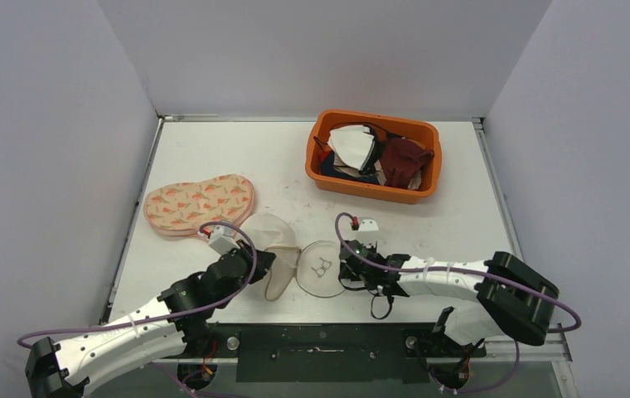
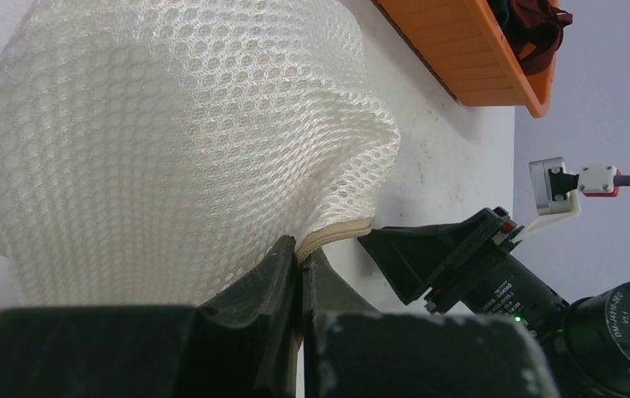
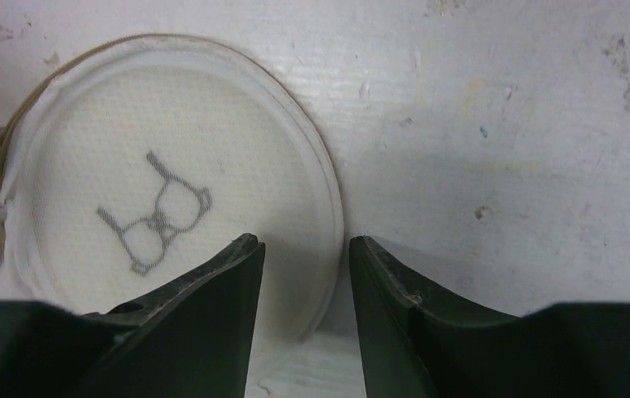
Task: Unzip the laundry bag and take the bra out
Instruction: Close the laundry bag at the center of the board.
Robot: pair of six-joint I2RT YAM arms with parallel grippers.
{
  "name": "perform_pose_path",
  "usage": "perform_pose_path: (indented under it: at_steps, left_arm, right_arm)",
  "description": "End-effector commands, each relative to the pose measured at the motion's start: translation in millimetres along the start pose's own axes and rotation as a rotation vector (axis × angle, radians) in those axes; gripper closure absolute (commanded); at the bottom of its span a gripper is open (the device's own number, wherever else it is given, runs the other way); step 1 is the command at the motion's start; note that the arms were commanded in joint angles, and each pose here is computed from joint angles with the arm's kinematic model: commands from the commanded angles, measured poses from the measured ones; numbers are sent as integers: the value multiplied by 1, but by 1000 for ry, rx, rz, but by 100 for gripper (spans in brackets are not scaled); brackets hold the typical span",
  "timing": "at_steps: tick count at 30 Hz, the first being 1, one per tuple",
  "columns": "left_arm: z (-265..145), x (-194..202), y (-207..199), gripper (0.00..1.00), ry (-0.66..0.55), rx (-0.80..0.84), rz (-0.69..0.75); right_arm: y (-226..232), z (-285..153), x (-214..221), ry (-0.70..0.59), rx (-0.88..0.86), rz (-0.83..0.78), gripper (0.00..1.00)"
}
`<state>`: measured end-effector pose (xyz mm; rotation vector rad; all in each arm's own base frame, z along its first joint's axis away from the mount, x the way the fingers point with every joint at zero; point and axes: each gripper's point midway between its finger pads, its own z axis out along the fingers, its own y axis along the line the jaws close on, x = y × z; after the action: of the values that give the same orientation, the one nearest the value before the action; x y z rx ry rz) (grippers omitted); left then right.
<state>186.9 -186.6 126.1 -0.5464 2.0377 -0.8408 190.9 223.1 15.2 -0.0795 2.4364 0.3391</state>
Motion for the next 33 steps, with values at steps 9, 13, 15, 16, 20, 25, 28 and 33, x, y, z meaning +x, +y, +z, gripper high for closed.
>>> perform_pose_path:
  at_steps: [9, 13, 15, 16, 20, 25, 28, 33]
  left_arm:
    - [-3, -4, -16, 100, -6, 54, -24]
    - [-5, -5, -20, 100, 5, 58, -9]
    - [-7, -7, -24, 100, 9, 65, 2]
    - [-8, -8, -27, 100, 10, 68, 6]
    - [-11, -13, -39, 100, 13, 86, 15]
    - [-12, -15, -59, 100, 29, 117, 16]
    - [-12, -14, -72, 100, 56, 138, 38]
    - [-7, -10, -73, 100, 94, 107, 100]
  right_arm:
    - [-40, 13, 41, 118, 221, -186, 91]
    - [-22, -6, 8, 41, 162, -153, 95]
    - [-9, -27, -19, -21, 119, -141, 95]
    - [-3, -40, -35, -60, 93, -133, 95]
    - [18, -101, -96, -180, -6, -152, 95]
    - [34, -160, -146, -235, -57, -210, 95]
    - [37, -189, -171, -289, -78, -213, 95]
    - [34, -222, -197, -390, -103, -202, 95]
